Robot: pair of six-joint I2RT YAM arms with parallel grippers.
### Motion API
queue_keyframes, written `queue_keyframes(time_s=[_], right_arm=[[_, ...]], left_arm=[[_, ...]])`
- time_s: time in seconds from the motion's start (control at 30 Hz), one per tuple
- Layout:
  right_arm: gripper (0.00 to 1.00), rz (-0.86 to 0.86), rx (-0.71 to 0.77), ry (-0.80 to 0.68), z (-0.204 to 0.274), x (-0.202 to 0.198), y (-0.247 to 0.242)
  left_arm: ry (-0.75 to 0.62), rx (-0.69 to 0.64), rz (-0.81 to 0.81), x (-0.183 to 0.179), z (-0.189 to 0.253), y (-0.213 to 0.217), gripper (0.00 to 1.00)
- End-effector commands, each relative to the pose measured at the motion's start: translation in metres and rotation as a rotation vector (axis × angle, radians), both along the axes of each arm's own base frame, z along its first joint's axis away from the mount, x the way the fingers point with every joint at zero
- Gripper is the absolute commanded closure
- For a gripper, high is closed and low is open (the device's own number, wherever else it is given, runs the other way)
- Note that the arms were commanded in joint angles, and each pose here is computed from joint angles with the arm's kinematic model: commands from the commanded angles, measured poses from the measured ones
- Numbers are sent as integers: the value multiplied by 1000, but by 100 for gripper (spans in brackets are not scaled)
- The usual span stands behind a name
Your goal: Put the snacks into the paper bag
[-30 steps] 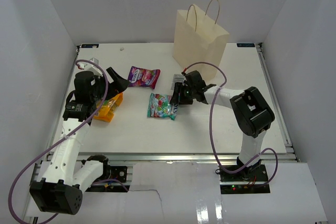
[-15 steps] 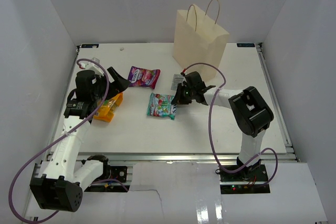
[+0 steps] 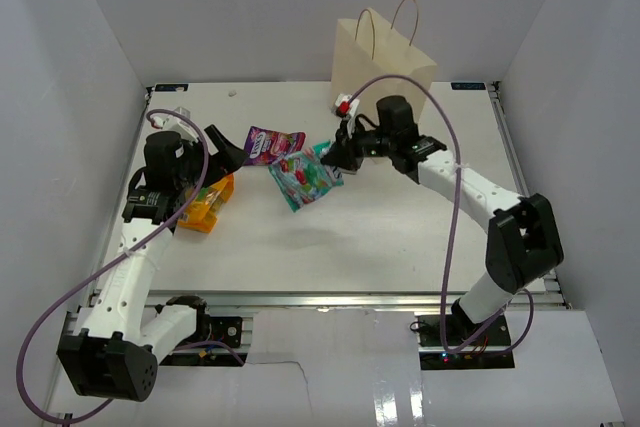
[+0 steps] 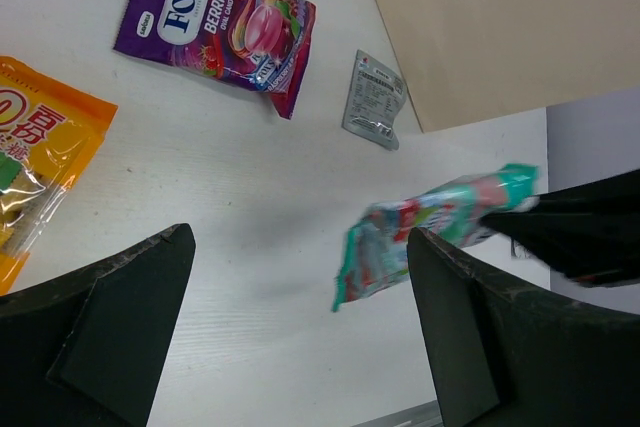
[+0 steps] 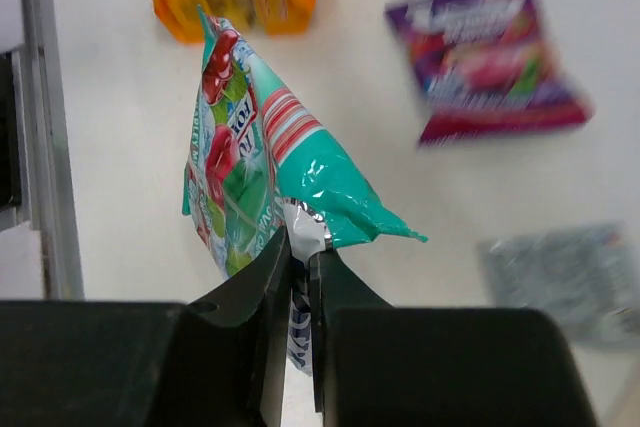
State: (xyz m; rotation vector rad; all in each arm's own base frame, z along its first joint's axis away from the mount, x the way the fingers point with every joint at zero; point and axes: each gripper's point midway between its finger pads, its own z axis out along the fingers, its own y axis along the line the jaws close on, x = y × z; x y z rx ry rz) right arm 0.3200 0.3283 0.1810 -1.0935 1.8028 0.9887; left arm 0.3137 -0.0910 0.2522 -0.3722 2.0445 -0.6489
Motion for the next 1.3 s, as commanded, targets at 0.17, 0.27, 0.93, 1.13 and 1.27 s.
queue_keyframes(time_s=[0.17, 0.27, 0.93, 1.13, 1.27], right_arm=[[92, 12, 233, -679, 244, 58, -43], [92, -168, 286, -841, 322, 87, -75], [92, -889, 289, -1091, 398, 207, -216], [92, -823, 256, -987, 350, 212, -196], [92, -794, 260, -993, 350, 203, -187]], left_arm=[[-77, 12, -15, 14, 15, -2, 2], [-81, 17, -22, 17, 13, -2, 2], [-92, 9, -41, 24, 11, -6, 2], [-94, 14, -30, 23, 10, -4, 2], [-87, 13, -27, 23, 8, -4, 2]])
